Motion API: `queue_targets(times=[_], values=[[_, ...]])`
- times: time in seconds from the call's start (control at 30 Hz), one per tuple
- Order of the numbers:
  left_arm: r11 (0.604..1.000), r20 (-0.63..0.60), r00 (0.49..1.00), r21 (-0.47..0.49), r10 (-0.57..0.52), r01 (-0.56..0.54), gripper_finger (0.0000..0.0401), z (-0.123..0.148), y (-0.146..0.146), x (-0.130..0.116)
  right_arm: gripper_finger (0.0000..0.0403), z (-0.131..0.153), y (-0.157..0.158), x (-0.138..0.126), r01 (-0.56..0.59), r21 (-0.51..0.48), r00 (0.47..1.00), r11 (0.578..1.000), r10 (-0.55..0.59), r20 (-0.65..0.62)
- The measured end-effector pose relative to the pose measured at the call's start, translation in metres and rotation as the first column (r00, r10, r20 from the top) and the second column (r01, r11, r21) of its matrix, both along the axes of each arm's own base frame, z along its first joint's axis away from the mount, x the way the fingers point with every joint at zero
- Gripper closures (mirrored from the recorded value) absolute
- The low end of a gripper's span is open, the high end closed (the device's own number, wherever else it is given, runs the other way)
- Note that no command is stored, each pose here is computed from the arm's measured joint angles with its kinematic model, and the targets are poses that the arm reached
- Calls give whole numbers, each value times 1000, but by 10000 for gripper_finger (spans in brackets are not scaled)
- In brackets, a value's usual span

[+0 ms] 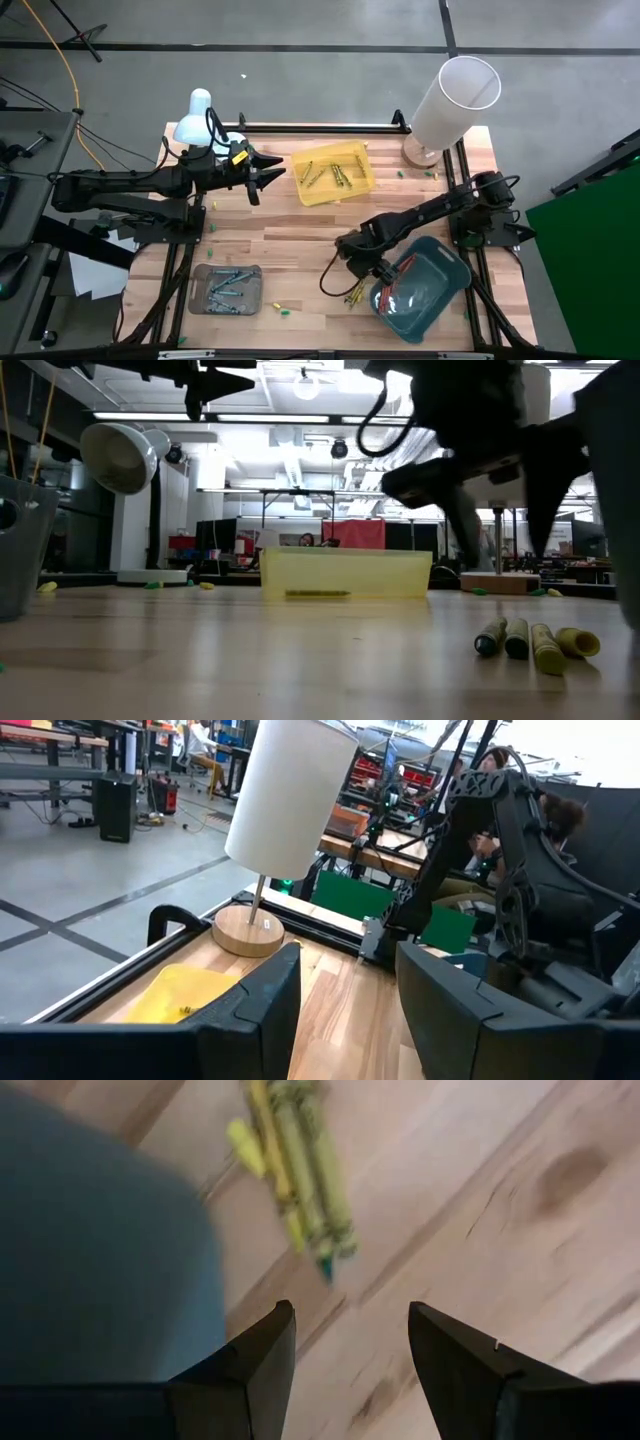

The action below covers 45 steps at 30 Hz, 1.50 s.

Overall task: Sort crayons
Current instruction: Put the green crayon into the yellow bin

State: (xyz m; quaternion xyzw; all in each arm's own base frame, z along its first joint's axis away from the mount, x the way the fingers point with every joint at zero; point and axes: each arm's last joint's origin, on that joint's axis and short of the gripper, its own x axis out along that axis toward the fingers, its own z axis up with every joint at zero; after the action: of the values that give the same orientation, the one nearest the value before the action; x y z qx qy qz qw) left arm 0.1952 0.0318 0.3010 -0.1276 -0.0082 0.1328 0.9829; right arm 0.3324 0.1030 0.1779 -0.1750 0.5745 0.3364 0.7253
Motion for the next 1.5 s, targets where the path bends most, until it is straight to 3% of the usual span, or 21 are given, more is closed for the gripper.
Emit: queue_targets(times=[0.3,0.5,0.63,0.7,0.87,1.03,1.17,1.5], values=[[1000,-2,1000,0,0,0,249,0,0,0,215,18,14,-26,-64,42,991,997,69,-116],[1000,-6,1000,-1,1,-1,249,-1,0,0,220,25,23,-34,-156,40,984,987,159,-85],[1000,-8,1000,-1,3,-3,249,-1,0,0,237,25,13,-29,-189,-99,982,977,188,-21],[1000,-8,1000,-2,3,-3,249,-1,0,0,247,26,6,-24,-185,-122,982,975,188,8],[1000,-8,1000,-1,3,-4,249,-1,0,0,264,28,-4,-7,-135,-81,980,987,146,138],[1000,-11,1000,-2,4,-5,249,-1,0,0,265,31,-4,15,-125,17,941,992,113,319],[1000,-28,1000,-4,5,-5,249,-3,0,0,265,16,1,23,-103,73,950,992,76,302],[1000,-31,1000,-5,5,-5,249,-3,0,0,265,-15,5,30,-63,86,975,994,43,216]])
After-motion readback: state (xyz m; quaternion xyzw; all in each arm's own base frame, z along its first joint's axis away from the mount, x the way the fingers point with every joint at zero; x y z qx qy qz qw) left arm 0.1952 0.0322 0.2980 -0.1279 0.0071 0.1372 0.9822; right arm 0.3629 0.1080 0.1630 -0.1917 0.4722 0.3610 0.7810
